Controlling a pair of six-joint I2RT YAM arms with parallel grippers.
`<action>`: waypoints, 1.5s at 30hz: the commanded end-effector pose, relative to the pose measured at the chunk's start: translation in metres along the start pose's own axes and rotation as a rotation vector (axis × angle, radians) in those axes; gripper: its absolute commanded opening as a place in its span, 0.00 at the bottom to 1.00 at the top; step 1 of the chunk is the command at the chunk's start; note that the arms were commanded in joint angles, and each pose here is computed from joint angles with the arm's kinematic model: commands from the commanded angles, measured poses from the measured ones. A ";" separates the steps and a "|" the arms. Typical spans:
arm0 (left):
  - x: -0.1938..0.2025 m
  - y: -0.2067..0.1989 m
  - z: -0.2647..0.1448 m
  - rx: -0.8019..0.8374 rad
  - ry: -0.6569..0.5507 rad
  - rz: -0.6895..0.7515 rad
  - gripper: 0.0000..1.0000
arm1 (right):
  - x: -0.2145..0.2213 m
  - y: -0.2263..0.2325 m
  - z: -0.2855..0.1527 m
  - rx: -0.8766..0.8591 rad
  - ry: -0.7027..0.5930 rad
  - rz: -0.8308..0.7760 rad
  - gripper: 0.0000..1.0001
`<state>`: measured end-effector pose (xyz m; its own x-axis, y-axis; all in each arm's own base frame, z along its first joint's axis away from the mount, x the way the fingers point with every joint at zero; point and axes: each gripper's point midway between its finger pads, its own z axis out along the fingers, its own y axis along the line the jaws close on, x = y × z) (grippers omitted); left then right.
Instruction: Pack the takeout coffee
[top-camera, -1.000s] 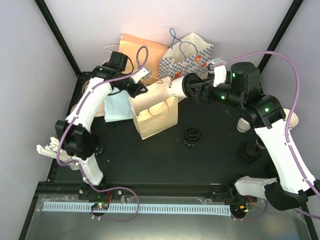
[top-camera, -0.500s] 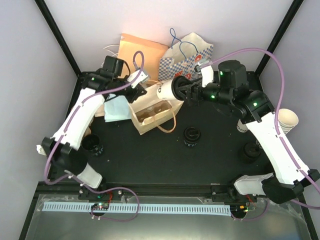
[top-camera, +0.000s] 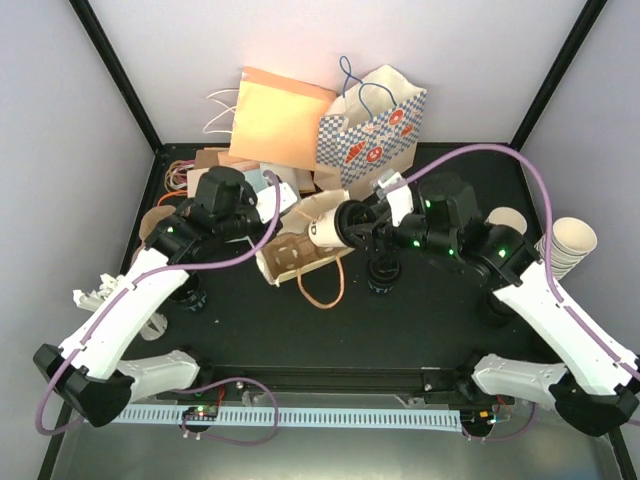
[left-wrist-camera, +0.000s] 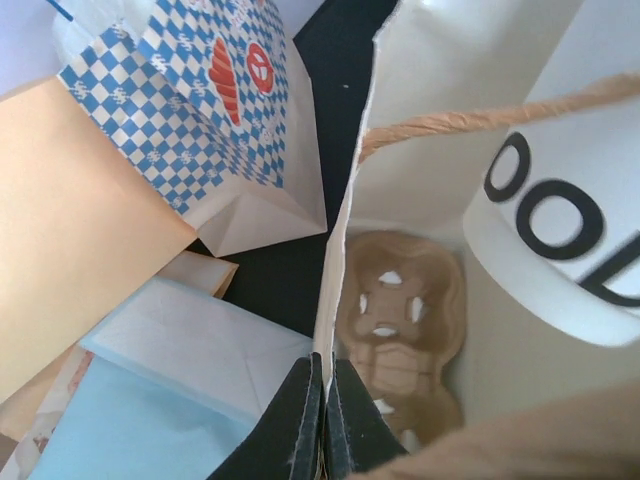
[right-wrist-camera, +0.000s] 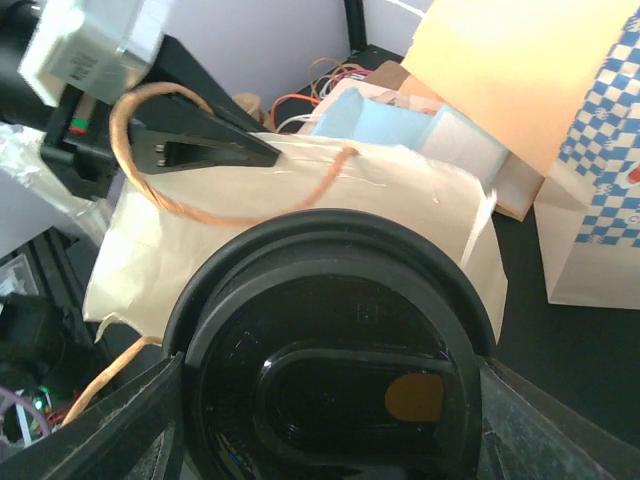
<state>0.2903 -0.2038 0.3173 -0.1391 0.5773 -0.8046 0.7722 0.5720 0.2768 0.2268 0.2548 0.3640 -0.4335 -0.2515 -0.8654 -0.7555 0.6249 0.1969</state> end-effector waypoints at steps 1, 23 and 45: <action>-0.002 0.005 -0.007 -0.105 0.005 0.037 0.02 | -0.007 0.008 -0.007 0.040 -0.074 -0.071 0.70; 0.009 -0.012 0.001 -0.015 0.078 -0.083 0.02 | -0.003 0.050 0.049 0.103 0.036 -0.262 0.70; -0.005 -0.010 -0.021 -0.045 -0.006 -0.053 0.02 | 0.068 0.025 0.094 0.179 0.202 -0.259 0.69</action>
<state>0.2772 -0.2037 0.2952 -0.2589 0.5845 -0.7690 0.7558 0.6183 0.2155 0.2265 0.3280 0.2696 -0.3432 -0.5679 -0.7482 -0.7718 0.6245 -0.1199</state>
